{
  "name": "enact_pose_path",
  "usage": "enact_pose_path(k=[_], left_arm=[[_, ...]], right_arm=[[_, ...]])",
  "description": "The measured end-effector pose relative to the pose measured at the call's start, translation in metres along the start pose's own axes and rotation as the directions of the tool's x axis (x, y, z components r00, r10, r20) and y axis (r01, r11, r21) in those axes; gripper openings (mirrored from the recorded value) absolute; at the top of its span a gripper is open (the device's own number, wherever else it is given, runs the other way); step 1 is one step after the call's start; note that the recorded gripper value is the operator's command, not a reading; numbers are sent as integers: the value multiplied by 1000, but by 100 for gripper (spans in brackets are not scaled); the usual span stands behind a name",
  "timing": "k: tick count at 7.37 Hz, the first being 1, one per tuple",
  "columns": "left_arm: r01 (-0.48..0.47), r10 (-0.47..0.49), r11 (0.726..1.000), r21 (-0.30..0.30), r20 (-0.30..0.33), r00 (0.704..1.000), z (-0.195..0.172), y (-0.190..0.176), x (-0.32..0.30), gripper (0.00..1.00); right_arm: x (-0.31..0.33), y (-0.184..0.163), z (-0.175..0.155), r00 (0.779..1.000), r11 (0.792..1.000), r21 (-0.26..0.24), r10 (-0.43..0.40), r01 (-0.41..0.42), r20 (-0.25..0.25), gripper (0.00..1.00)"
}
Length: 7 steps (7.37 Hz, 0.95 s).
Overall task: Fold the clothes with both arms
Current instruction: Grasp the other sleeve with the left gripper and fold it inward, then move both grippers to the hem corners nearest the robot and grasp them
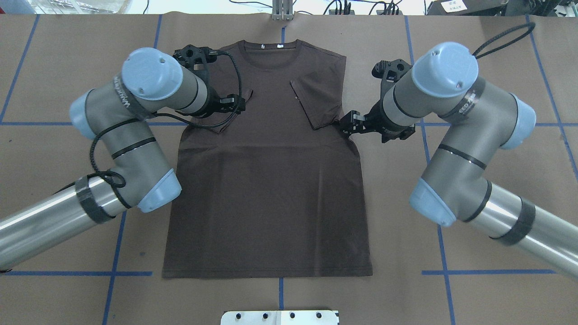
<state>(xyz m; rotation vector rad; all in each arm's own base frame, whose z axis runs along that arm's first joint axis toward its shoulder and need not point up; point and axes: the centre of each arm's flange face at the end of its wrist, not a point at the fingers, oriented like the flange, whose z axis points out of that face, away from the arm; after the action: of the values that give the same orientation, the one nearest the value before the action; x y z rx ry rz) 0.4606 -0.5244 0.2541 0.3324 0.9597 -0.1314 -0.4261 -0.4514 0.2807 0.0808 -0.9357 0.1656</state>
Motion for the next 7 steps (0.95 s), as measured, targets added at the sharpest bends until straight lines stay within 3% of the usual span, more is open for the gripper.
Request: enact_pose_path(k=[3, 5, 7], left_arm=[[-16, 16, 1000, 4, -7, 1000, -29, 14, -25, 100], [-15, 15, 1000, 5, -6, 1000, -31, 16, -29, 100], [-15, 15, 1000, 6, -7, 1000, -32, 16, -29, 100]], right_arm=[[3, 154, 31, 995, 996, -2, 89, -89, -39, 100], [25, 205, 51, 992, 996, -8, 89, -90, -93, 100], [35, 230, 57, 991, 997, -32, 69, -73, -116, 99]])
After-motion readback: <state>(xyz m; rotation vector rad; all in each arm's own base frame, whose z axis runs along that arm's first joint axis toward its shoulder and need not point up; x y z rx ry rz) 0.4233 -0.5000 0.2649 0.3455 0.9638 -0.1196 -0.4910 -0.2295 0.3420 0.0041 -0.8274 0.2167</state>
